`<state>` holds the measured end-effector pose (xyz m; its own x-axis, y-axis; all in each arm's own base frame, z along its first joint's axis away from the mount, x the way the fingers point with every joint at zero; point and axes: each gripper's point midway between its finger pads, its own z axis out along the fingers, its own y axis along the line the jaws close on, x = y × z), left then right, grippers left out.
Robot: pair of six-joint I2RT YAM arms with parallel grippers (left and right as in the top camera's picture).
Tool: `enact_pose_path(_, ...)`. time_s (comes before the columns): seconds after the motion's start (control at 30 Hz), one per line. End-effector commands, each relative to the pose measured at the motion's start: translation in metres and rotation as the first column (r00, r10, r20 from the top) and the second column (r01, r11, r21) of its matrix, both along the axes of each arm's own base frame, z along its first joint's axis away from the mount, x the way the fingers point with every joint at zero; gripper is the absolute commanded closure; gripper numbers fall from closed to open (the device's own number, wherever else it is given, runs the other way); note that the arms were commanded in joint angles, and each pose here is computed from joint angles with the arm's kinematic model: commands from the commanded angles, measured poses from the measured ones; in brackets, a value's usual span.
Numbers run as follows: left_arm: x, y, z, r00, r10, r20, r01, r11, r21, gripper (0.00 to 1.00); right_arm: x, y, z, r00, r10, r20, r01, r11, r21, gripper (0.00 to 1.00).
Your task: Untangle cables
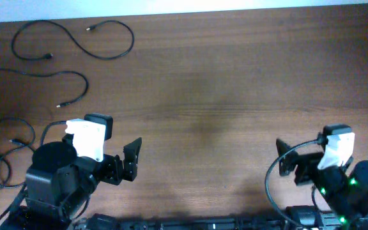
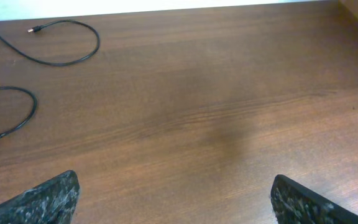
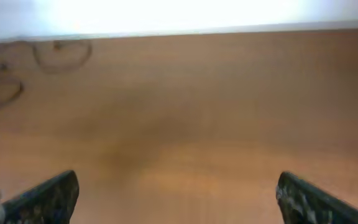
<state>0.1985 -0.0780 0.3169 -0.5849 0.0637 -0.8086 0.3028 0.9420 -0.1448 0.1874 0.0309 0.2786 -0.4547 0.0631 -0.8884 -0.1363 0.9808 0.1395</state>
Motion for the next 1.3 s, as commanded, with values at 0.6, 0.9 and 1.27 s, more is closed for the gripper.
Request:
enact_pose_path(0.6,0.0,0.001,0.0,1.0,0.007,0.002,-0.007,1.0,-0.003,0.01,0.056,-0.004,-0.091,0.865,0.028,0.501,0.011,0.997,-0.076,0.01)
enact_pose_path(0.9,0.0,0.001,0.0,1.0,0.007,0.002,-0.007,1.0,-0.003,0.01,0.057,-0.008,-0.119,0.917,0.001,0.4,0.031,0.997,-0.074,0.01)
enact_pose_path(1.27,0.0,0.001,0.0,1.0,0.007,0.002,-0.007,1.0,-0.003,0.01,0.057,-0.011,-0.119,0.917,-0.014,0.399,0.046,0.996,-0.071,0.02)
